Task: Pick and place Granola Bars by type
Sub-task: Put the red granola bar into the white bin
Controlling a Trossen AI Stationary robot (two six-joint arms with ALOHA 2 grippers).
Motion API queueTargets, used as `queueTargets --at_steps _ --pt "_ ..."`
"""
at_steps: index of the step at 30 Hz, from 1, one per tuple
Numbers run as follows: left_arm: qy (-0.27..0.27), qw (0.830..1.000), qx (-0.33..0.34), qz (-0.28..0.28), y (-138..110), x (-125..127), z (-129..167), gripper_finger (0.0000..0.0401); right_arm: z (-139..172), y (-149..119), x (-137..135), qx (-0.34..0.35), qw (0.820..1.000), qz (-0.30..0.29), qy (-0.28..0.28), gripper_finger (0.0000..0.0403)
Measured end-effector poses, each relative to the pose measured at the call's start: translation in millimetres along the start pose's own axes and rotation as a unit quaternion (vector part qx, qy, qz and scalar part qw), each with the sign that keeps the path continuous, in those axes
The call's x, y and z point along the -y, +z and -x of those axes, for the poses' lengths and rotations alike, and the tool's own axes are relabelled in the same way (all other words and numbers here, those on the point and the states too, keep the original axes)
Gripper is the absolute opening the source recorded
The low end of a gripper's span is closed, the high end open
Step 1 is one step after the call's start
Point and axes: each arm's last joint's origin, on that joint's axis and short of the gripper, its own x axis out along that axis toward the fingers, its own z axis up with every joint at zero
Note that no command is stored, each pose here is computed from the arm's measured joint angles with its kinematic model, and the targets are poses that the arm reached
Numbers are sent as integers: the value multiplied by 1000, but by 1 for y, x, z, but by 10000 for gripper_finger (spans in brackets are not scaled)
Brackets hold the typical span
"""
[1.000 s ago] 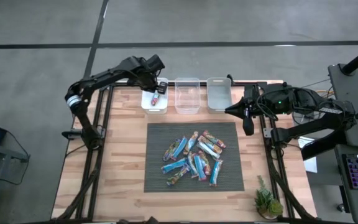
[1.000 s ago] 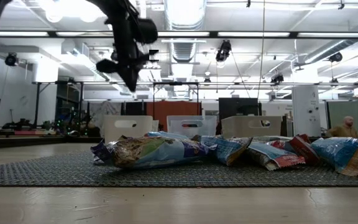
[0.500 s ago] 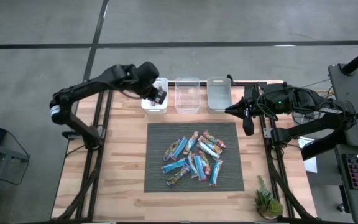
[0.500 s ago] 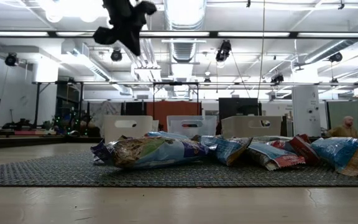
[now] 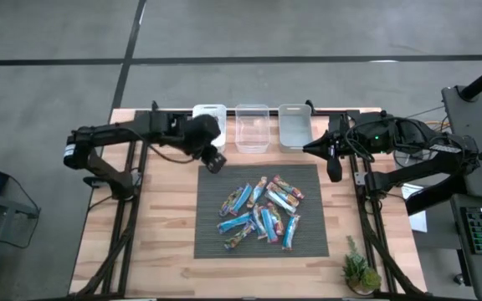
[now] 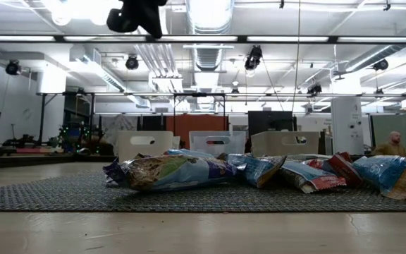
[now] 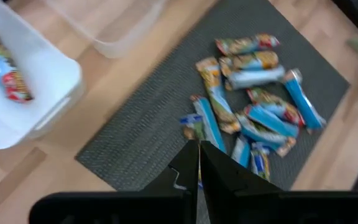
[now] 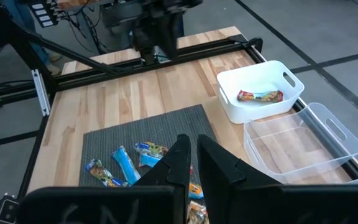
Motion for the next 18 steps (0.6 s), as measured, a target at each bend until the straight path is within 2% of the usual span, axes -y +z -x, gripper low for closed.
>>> queueTargets --at_steps 7,13,18 --pt "-25 999 -3 -46 -16 22 4 0 0 0 0 0 1000 0 0 22" --pt "2 994 82 -72 -21 29 21 0 0 0 0 0 1000 0 0 22" --pt "-23 986 135 -95 -21 29 42 0 0 0 0 0 1000 0 0 22"
